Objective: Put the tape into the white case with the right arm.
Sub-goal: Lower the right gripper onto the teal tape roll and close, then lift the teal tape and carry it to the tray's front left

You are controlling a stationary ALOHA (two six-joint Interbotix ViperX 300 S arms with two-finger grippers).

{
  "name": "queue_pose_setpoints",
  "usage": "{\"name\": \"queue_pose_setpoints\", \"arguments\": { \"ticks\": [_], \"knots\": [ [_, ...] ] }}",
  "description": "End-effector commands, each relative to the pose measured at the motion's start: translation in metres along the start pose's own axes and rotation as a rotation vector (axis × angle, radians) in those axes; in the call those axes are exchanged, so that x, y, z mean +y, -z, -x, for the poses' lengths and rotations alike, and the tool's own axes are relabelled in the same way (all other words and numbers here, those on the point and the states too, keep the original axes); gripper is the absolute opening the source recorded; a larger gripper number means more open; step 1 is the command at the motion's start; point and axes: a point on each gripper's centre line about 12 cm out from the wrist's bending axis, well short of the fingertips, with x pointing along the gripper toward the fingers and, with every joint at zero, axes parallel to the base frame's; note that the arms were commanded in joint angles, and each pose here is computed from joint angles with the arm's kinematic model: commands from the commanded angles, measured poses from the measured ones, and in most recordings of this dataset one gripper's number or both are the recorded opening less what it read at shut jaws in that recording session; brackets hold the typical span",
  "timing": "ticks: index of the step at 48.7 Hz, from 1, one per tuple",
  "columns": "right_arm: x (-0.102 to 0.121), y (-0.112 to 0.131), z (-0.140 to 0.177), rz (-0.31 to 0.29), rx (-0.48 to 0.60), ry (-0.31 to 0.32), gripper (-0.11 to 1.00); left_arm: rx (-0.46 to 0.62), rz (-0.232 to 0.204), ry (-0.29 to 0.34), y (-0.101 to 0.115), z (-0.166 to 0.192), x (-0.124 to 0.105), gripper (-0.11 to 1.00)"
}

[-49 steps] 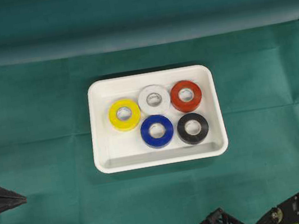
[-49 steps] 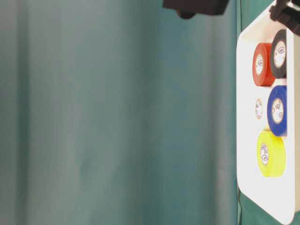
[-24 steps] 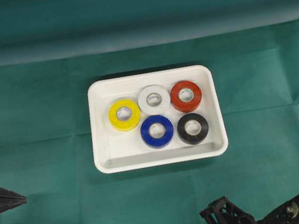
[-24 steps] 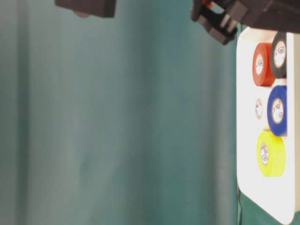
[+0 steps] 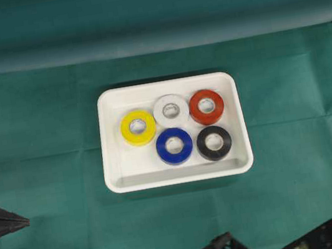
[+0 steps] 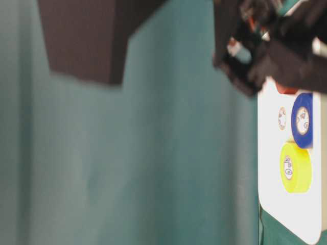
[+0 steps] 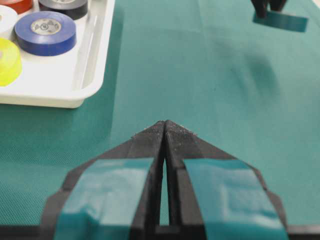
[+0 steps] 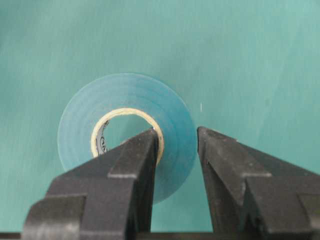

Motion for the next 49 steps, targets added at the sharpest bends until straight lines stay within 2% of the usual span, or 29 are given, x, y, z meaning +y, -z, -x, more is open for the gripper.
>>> {"name": "queue_pose_setpoints", "arguments": {
  "ticks": [1, 9, 17, 23, 30, 49],
  "knots": [
    [-0.002, -0.029, -0.002, -0.003, -0.064, 0.004, 0.0, -0.005, 0.002, -0.003, -0.005, -0.001, 0.0, 0.0],
    [-0.002, -0.048, -0.021, -0.008, -0.074, 0.025, 0.0, -0.005, 0.002, -0.003, -0.005, -0.001, 0.0, 0.0],
    [-0.004, -0.054, -0.026, -0.011, -0.07, 0.043, 0.0, -0.005, 0.001, -0.003, -0.005, -0.001, 0.0, 0.0],
    [-0.013, -0.055, -0.026, -0.022, -0.071, 0.059, 0.0, -0.005, 0.002, -0.003, -0.005, -0.001, 0.0, 0.0],
    [-0.042, -0.054, -0.026, -0.061, -0.064, 0.107, 0.0, -0.006, 0.002, -0.002, -0.005, -0.001, 0.0, 0.0],
    [-0.157, -0.048, -0.001, -0.169, -0.067, 0.309, 0.0, -0.005, 0.002, -0.003, -0.005, -0.001, 0.0, 0.0]
  ]
}}
